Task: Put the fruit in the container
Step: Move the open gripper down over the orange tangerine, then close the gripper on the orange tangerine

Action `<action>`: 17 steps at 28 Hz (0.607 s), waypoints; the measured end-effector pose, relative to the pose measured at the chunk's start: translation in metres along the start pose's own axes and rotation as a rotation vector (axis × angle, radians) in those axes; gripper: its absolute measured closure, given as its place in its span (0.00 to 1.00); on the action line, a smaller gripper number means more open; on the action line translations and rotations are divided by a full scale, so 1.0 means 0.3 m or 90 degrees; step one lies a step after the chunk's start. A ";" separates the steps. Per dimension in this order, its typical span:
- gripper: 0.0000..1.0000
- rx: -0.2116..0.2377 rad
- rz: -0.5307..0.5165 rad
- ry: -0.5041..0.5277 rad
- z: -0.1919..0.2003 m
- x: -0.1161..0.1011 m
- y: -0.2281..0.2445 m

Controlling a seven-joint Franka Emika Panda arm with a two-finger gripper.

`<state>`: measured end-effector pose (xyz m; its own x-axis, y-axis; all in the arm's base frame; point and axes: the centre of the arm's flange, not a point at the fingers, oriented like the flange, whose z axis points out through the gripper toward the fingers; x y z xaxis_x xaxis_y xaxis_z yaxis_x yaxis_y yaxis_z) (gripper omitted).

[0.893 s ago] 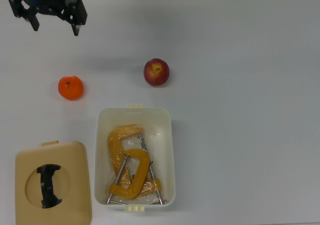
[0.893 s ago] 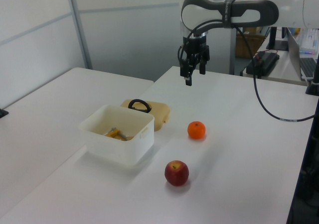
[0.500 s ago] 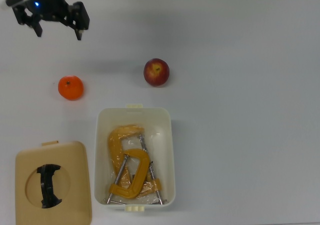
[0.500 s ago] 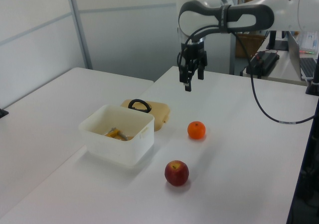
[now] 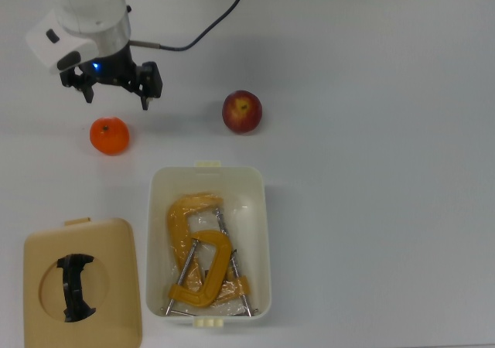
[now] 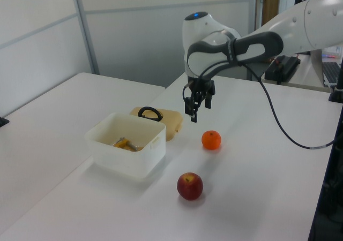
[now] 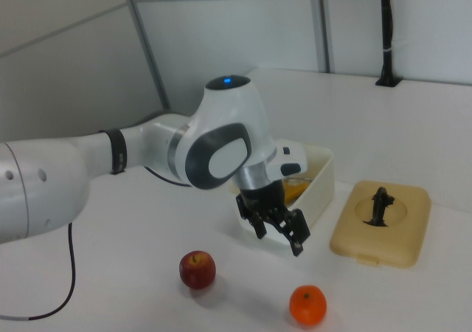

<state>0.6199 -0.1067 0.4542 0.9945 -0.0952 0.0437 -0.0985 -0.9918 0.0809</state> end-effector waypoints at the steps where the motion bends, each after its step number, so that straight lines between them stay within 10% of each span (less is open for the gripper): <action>1: 0.00 -0.007 0.003 0.002 0.020 0.000 0.000; 17: 0.00 -0.073 -0.019 -0.013 0.299 -0.003 0.015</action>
<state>0.6217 -0.1187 0.3653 0.9975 -0.0685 0.0199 -0.0711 -0.9781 0.1956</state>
